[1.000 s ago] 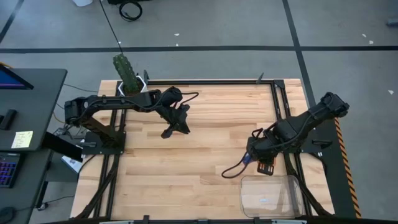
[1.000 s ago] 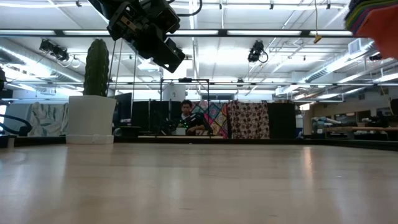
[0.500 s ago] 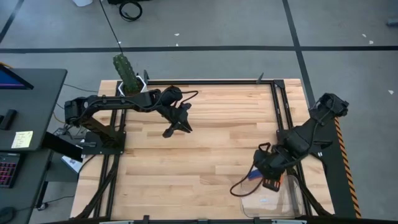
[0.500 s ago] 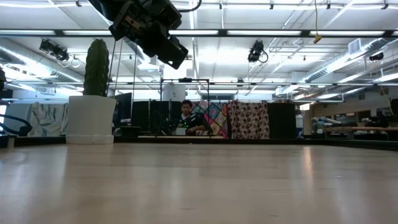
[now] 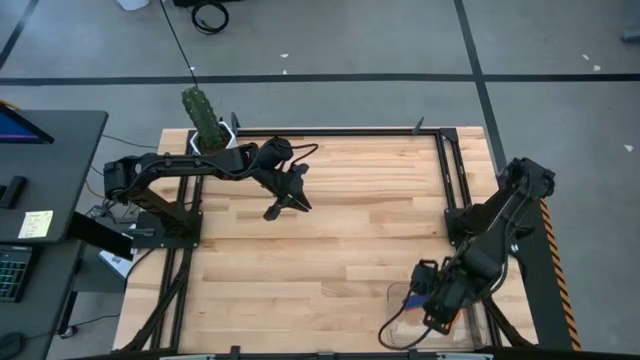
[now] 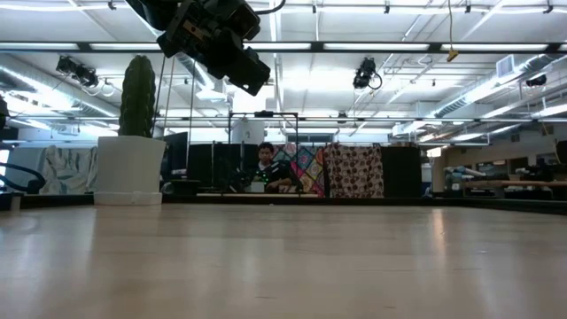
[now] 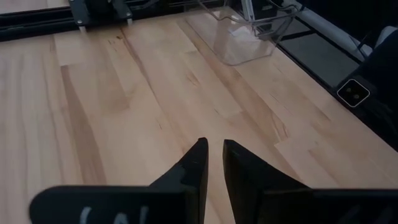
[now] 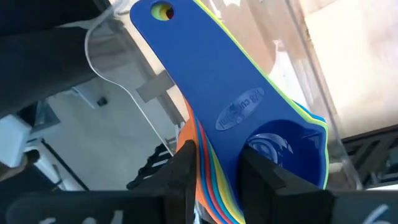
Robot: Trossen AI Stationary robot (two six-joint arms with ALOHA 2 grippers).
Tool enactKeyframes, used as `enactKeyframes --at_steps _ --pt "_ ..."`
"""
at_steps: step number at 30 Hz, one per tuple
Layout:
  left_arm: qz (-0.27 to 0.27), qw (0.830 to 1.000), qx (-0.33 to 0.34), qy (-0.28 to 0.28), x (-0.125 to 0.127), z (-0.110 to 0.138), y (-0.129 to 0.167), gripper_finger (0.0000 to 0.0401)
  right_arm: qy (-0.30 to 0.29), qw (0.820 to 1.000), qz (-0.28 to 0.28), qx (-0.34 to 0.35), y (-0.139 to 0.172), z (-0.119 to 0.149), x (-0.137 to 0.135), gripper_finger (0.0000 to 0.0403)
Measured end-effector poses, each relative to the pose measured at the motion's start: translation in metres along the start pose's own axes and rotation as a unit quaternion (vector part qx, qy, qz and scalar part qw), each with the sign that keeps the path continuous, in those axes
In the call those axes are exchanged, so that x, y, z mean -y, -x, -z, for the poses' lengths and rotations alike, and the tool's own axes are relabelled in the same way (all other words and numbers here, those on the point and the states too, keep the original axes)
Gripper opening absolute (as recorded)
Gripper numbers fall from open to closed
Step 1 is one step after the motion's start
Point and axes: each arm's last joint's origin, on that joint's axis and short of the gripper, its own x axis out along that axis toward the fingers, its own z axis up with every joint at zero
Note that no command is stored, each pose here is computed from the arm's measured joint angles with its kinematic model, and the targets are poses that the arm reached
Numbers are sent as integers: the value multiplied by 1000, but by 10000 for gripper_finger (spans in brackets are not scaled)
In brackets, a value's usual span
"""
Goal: Nest measuring cups in basket
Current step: Put the stacked measuring cups into the transparent bin
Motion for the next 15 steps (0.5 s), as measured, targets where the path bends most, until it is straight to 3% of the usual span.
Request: enactKeyframes --at_steps 15 --pt "-4 1000 -2 0 0 0 0 52 -3 997 80 -22 -67 -6 -24 92"
